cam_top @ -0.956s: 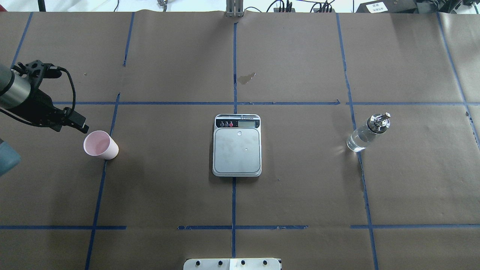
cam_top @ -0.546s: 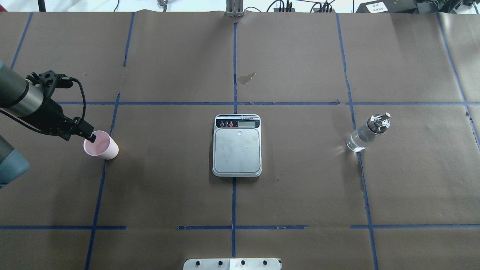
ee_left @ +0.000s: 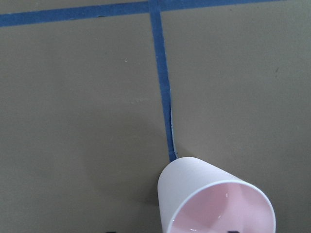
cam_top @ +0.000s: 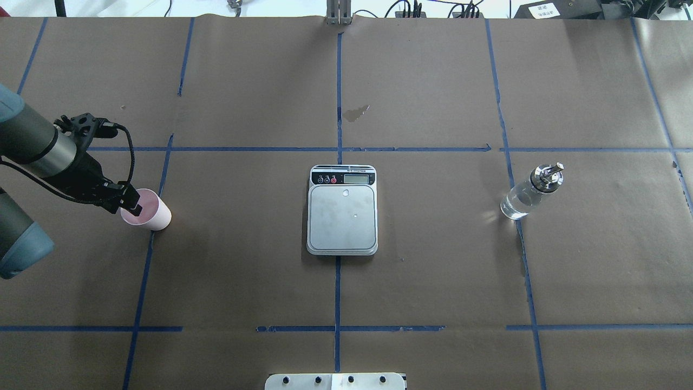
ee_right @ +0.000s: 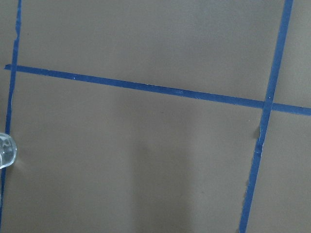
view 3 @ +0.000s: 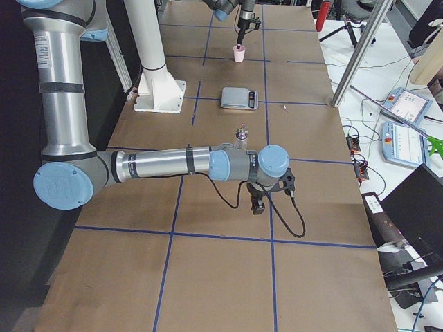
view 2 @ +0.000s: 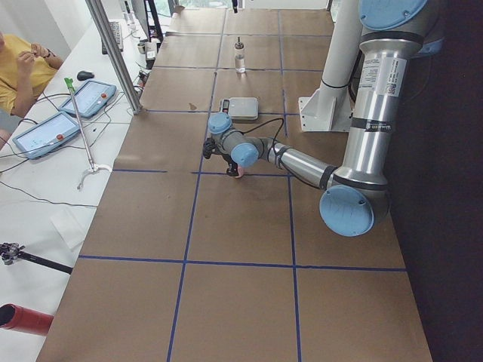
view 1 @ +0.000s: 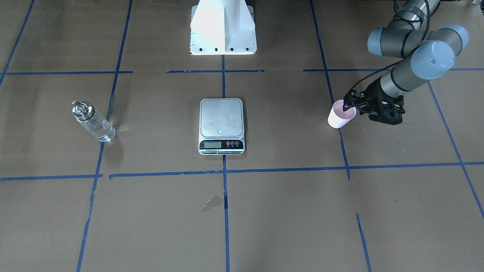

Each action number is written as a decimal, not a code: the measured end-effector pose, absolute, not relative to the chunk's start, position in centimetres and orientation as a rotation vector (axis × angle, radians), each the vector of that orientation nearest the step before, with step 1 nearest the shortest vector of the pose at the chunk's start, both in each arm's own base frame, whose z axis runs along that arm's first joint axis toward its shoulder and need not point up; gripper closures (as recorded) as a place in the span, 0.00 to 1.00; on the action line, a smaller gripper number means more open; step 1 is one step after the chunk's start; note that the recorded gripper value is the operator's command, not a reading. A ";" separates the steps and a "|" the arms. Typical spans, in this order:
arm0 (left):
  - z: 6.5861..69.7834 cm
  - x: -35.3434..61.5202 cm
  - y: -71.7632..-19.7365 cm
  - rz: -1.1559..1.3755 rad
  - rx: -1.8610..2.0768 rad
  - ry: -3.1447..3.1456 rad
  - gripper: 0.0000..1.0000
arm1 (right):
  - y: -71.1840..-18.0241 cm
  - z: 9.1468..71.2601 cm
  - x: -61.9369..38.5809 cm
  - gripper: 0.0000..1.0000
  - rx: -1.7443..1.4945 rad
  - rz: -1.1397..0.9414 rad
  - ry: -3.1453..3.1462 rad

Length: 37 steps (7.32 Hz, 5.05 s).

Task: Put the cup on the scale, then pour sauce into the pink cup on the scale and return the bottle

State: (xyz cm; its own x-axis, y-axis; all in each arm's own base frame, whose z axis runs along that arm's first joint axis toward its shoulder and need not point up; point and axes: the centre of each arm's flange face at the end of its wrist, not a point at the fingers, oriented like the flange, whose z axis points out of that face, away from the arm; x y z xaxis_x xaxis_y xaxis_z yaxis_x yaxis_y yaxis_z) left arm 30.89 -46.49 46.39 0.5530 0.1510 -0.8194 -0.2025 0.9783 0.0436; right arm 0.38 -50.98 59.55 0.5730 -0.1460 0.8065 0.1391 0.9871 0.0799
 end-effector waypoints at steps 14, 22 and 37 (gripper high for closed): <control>16.2 53.6 -44.8 -0.165 -0.220 1.010 1.00 | -51.1 54.6 -1.2 0.00 0.072 -0.226 -1.033; 14.8 53.5 -44.9 -0.156 -0.173 1.054 0.35 | -50.3 51.5 -3.1 0.00 0.097 -0.281 -1.108; 15.6 38.0 -52.6 -0.150 0.120 1.138 0.32 | -32.1 38.1 -32.5 0.04 0.453 0.163 -0.848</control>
State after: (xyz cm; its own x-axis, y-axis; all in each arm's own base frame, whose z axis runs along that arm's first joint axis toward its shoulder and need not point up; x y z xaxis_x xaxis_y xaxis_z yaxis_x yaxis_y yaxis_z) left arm 37.99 -52.57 15.61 0.4112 -0.0578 -0.9097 0.1798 0.9835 0.0188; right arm -32.47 -32.07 38.13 0.6554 -0.0385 0.7543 -0.3159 0.8931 0.3202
